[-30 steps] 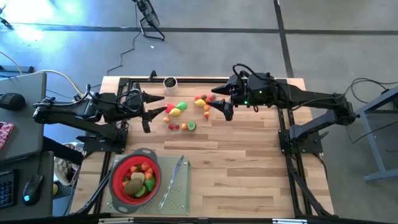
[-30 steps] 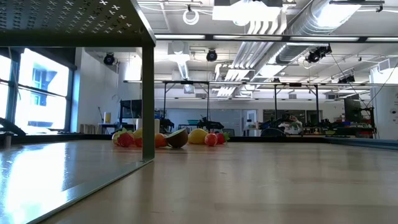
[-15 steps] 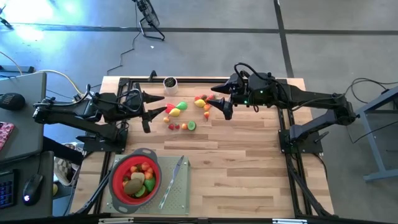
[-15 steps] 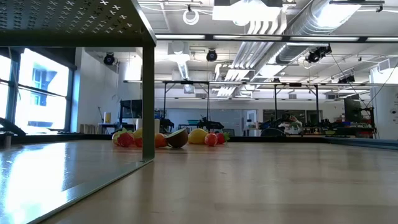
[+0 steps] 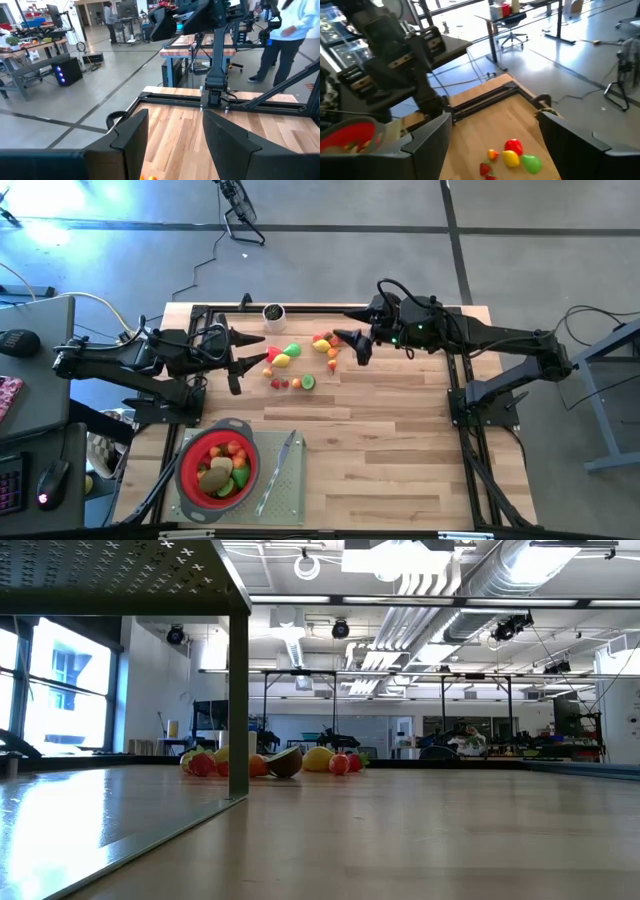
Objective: Pick & Place Fruit
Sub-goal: Put the strawberry into the red strainer bowl on the shelf
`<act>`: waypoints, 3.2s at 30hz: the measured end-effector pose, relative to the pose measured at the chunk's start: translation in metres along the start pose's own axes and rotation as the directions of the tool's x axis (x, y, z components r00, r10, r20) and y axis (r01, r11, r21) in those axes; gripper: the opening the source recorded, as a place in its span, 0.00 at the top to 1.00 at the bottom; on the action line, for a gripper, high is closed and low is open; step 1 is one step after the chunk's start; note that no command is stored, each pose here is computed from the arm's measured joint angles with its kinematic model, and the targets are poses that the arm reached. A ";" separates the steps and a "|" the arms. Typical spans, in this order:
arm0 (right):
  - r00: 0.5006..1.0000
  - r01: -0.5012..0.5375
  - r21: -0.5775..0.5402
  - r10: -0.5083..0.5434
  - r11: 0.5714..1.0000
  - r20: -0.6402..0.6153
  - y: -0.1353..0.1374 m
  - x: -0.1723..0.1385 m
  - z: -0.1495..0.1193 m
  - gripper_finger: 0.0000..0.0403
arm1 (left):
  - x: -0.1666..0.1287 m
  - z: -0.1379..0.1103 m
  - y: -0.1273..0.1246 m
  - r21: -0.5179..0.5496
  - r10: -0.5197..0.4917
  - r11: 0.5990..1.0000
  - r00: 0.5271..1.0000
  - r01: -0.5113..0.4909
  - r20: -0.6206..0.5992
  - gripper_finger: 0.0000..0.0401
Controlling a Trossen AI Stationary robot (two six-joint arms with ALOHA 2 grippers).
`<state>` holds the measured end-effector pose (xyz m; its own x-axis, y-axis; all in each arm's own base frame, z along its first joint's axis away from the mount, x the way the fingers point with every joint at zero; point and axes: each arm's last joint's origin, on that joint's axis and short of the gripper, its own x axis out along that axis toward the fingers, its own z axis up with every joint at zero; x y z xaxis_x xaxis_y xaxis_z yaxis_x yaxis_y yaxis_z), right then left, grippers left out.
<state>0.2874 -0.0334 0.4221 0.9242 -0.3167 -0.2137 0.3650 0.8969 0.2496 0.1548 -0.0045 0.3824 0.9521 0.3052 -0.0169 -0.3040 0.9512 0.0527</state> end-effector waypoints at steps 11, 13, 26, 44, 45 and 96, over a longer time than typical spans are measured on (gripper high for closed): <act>0.999 -0.038 0.006 0.038 0.999 0.001 0.003 -0.001 0.000 0.27 | 0.000 -0.001 -0.001 0.007 -0.035 0.999 0.999 0.035 -0.009 0.55; 0.999 -0.042 0.026 0.042 0.999 0.015 0.004 -0.001 0.002 0.27 | 0.000 -0.002 -0.002 0.006 -0.063 0.998 0.998 0.063 -0.021 0.55; 1.000 -0.009 0.066 0.008 0.998 0.003 -0.001 0.023 -0.006 0.27 | -0.002 -0.006 -0.001 -0.032 -0.040 0.999 0.997 0.038 -0.062 0.55; 0.996 -0.032 0.050 0.028 0.998 0.084 -0.019 0.044 0.002 0.27 | -0.031 -0.003 0.013 -0.050 -0.006 0.999 0.999 0.004 -0.049 0.55; 0.995 -0.038 0.039 0.034 0.998 0.090 -0.020 0.044 0.002 0.27 | -0.031 -0.003 0.014 -0.056 -0.006 0.998 0.999 0.003 -0.050 0.55; 0.991 -0.113 -0.033 0.114 0.993 0.062 -0.046 0.048 0.009 0.27 | 0.036 -0.013 -0.026 -0.111 -0.170 0.980 0.984 0.163 -0.054 0.55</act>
<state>0.3159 -0.0928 0.4089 0.9651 -0.2306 -0.1244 0.2548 0.9365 0.2409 0.1962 -0.0173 0.3671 0.9868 0.1411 -0.0794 -0.1461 0.9873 -0.0619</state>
